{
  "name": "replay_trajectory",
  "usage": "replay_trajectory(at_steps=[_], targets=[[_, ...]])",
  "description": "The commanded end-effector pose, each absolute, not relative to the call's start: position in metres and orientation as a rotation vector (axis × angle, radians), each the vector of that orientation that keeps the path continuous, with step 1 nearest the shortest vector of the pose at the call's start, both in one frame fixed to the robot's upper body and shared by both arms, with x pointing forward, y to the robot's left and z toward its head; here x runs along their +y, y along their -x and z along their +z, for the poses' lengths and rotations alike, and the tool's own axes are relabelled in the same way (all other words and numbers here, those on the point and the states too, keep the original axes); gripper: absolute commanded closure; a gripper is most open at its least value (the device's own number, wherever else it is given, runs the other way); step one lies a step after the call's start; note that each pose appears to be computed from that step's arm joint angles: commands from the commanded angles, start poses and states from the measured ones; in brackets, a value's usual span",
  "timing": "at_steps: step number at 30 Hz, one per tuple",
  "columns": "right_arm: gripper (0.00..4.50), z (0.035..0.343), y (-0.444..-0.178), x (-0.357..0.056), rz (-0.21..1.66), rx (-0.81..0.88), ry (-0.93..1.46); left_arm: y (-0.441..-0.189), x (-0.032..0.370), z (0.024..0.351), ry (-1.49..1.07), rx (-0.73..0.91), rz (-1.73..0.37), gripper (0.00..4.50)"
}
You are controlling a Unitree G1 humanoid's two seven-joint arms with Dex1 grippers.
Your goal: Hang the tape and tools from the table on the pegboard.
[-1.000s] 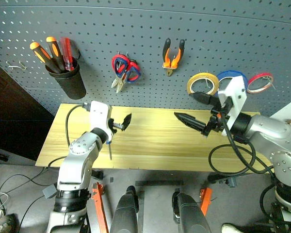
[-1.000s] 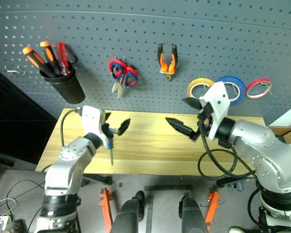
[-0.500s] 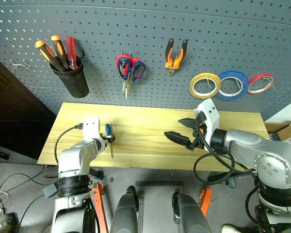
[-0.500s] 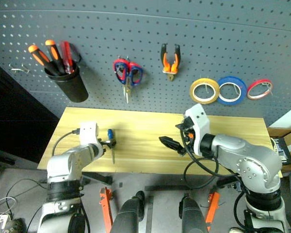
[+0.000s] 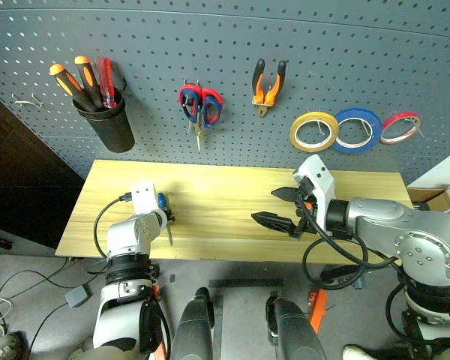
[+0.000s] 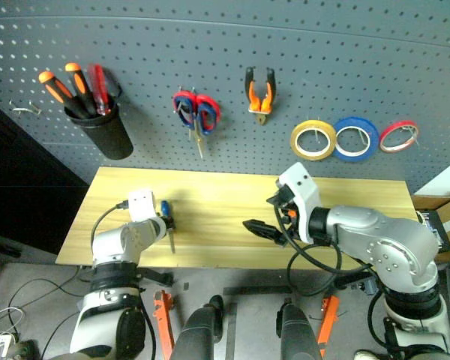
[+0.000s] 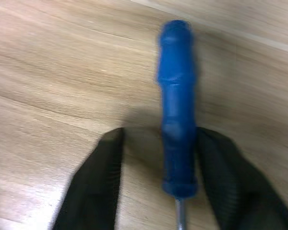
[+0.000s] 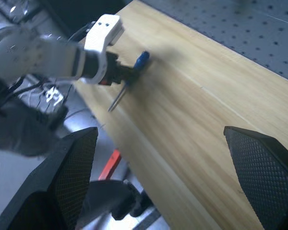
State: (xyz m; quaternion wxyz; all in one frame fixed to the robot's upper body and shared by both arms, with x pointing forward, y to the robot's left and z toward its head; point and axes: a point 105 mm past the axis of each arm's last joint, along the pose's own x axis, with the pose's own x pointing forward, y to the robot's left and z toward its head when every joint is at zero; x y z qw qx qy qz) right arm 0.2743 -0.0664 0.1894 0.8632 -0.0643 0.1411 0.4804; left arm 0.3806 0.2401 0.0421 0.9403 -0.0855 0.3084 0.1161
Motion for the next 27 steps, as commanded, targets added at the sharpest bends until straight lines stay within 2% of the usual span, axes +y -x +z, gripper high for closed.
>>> replay_trajectory(at_steps=[1,2,6,8,12,16,18,22,27], targets=[[0.0,0.223,-0.264,-0.058,1.099,0.07,0.224,-0.376,0.249,0.054,0.144,0.555,0.207,3.73],[0.0,0.229,-0.262,-0.056,1.12,0.02,0.242,-0.373,0.251,0.057,0.11,0.532,0.193,3.95],[0.0,0.242,-0.254,-0.054,1.169,-0.087,0.27,-0.354,0.26,0.068,0.046,0.462,0.175,3.96],[0.0,0.247,-0.25,-0.052,1.199,-0.106,0.265,-0.346,0.262,0.085,-0.004,0.381,0.16,3.96],[0.0,0.254,-0.25,-0.052,1.211,-0.141,0.268,-0.335,0.234,0.136,-0.192,0.144,-0.009,3.96],[0.0,0.264,-0.264,-0.06,1.144,-0.184,0.288,-0.323,0.198,0.234,-0.369,-0.301,-0.1,3.96],[0.0,0.27,-0.274,-0.066,1.105,-0.203,0.292,-0.325,0.196,0.272,-0.386,-0.437,-0.07,3.96],[0.0,0.273,-0.282,-0.069,1.091,-0.222,0.324,-0.335,0.193,0.323,-0.359,-0.589,-0.064,3.96],[0.0,0.272,-0.288,-0.071,1.082,-0.224,0.365,-0.349,0.214,0.372,-0.235,-0.686,0.046,3.96]])
